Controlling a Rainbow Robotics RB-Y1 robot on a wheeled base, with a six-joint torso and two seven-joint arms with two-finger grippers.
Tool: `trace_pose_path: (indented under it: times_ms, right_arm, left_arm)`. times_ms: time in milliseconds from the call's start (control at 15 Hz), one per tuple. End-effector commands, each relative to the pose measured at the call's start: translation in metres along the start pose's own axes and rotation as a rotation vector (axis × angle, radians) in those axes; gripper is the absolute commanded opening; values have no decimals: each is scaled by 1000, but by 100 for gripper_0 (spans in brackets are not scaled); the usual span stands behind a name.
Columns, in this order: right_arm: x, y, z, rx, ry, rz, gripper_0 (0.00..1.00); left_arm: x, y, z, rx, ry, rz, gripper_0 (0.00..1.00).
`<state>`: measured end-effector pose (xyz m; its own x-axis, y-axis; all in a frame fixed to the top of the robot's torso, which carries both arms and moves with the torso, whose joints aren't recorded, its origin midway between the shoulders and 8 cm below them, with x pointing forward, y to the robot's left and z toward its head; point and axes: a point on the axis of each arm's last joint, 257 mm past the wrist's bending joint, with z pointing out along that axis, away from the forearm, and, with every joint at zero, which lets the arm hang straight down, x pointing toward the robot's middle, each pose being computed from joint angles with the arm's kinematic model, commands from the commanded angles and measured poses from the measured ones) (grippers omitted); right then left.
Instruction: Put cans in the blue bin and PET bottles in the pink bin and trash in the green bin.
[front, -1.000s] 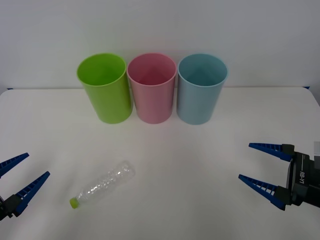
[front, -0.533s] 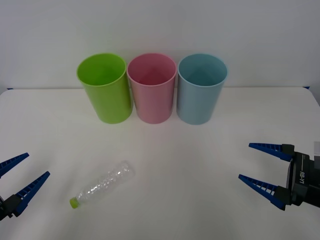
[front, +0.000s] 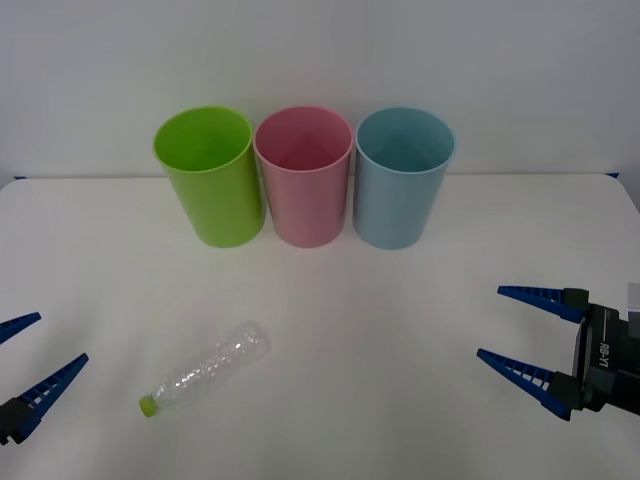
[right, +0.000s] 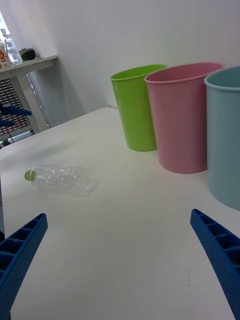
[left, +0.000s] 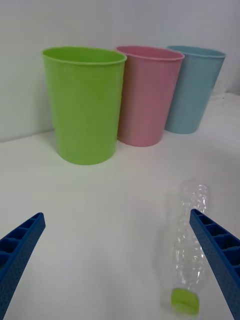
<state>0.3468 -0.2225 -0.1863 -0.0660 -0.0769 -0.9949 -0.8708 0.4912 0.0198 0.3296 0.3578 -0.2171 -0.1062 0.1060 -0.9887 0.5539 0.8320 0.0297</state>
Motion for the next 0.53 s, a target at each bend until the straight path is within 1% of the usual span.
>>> trace_pose_path:
  times_ms: [67,133,267,333,467,533]
  right_arm:
    - [0,0,0,0,0,0,98]
    - [0,0,0,0,0,0,98]
    - [0,0,0,0,0,0,98]
    - [0,0,0,0,0,0,98]
    - [0,0,0,0,0,0,98]
    - [0,0,0,0,0,0,98]
  left_arm:
    - [7,-7,2,-34,48,36,100]
    - [7,-12,2,-45,69,55,100]
    - [7,-24,6,-52,91,63,100]
    - [6,-30,12,-70,102,73,100]
    - [13,-29,18,-117,156,148,100]
    - [19,-29,20,-132,175,155,100]
